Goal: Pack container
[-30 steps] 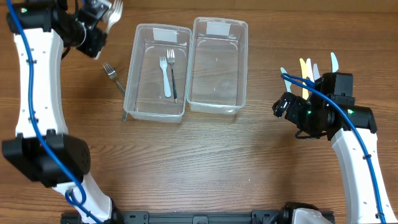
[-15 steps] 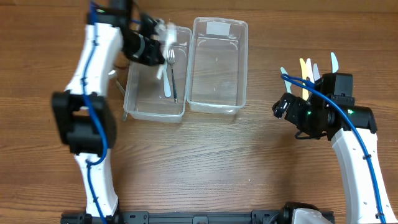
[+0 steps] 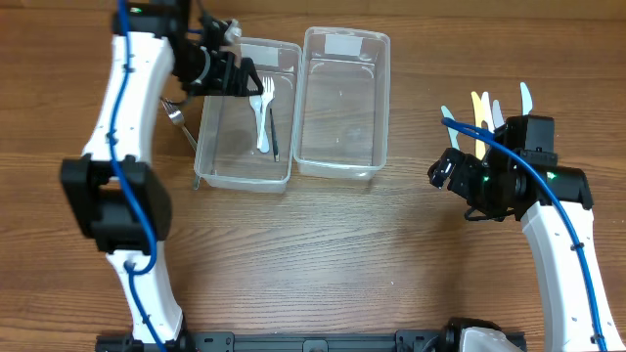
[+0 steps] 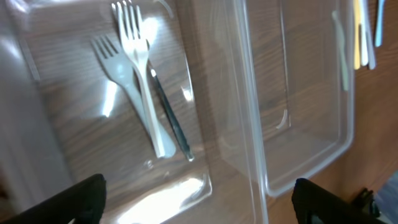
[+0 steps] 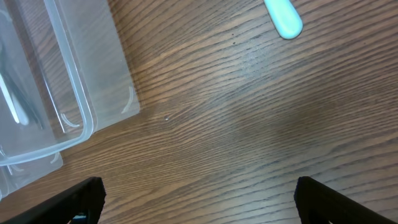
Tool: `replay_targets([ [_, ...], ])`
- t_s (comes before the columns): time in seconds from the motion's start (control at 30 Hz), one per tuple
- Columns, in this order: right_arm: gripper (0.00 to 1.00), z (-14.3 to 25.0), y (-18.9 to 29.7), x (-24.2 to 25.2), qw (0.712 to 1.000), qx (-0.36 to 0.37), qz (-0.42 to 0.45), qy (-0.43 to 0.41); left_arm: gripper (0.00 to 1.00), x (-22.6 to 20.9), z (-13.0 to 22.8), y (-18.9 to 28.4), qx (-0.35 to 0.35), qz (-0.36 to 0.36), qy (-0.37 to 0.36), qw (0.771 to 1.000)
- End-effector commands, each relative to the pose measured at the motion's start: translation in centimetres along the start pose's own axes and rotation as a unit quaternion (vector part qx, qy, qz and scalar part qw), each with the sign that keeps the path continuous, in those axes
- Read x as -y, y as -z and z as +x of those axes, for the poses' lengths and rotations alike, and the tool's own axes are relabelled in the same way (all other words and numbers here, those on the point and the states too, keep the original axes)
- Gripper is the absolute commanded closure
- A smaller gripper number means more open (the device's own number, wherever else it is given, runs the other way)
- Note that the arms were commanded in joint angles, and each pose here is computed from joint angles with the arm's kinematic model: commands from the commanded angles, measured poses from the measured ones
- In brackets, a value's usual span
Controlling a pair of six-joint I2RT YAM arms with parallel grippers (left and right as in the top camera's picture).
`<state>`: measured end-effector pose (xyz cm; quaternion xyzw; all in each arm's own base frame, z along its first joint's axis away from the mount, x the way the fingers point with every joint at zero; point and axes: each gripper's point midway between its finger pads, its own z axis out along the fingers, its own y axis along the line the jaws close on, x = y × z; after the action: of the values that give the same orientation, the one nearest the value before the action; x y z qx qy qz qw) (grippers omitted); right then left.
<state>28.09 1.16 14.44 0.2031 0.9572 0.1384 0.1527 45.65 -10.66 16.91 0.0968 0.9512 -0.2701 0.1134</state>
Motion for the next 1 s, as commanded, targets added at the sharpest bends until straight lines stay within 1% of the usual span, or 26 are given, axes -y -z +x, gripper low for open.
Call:
replay_targets([
  [0.0, 0.0, -1.0, 0.9, -0.3, 1.0, 0.021, -0.002, 0.001, 0.05, 0.0, -0.3, 6.1, 0.053, -0.02, -0.007, 0.998],
  [0.03, 0.0, -1.0, 0.9, -0.3, 1.0, 0.021, -0.002, 0.001, 0.1, -1.6, 0.1, 6.6, 0.05, -0.051, 0.026, 0.997],
  [0.1, 0.0, -1.0, 0.9, -0.3, 1.0, 0.021, -0.002, 0.001, 0.11, -5.0, 1.0, 7.6, 0.047, -0.113, 0.114, 0.986],
  [0.13, 0.0, -1.0, 0.9, -0.3, 1.0, 0.022, -0.002, 0.001, 0.11, -7.0, 1.6, 7.9, 0.048, -0.136, 0.175, 0.974],
  [0.2, 0.0, -1.1, 0.9, -0.4, 1.0, 0.024, -0.003, 0.002, 0.11, -8.2, 2.1, 7.6, 0.05, -0.138, 0.226, 0.963],
  [0.27, 0.0, -1.3, 0.9, -0.4, 1.0, 0.027, -0.004, 0.003, 0.14, -9.8, 2.9, 6.8, 0.048, -0.16, 0.277, 0.946],
  [0.3, 0.0, -1.4, 0.9, -0.5, 1.0, 0.028, -0.004, 0.003, 0.15, -10.9, 3.4, 6.5, 0.049, -0.183, 0.303, 0.934],
  [0.33, 0.0, -1.4, 0.9, -0.5, 1.0, 0.028, -0.005, 0.003, 0.15, -12.4, 4.1, 6.1, 0.053, -0.218, 0.339, 0.913],
  [0.4, 0.0, -1.3, 0.9, -0.4, 1.0, 0.027, -0.004, 0.002, 0.15, -14.6, 5.1, 5.0, 0.067, -0.262, 0.396, 0.877],
  [0.43, 0.0, -1.3, 0.9, -0.4, 1.0, 0.026, -0.004, 0.002, 0.15, -15.2, 5.3, 4.2, 0.073, -0.267, 0.411, 0.869],
  [0.53, 0.0, -1.2, 0.9, -0.4, 1.0, 0.024, -0.003, 0.002, 0.2, -15.7, 5.7, 1.7, 0.079, -0.255, 0.435, 0.86],
  [0.73, 0.0, -1.1, 0.9, -0.3, 1.0, 0.022, -0.003, 0.001, 0.2, -17.1, 7.2, -1.1, 0.092, -0.266, 0.476, 0.833],
  [0.83, 0.0, -0.9, 0.9, -0.3, 1.0, 0.019, -0.002, 0.001, 0.23, -17.9, 7.4, -2.2, 0.102, -0.264, 0.472, 0.835],
  [0.97, 0.0, -0.9, 0.9, -0.3, 1.0, 0.019, -0.002, 0.001, 0.28, -18.6, 7.0, -3.4, 0.114, -0.265, 0.434, 0.854],
])
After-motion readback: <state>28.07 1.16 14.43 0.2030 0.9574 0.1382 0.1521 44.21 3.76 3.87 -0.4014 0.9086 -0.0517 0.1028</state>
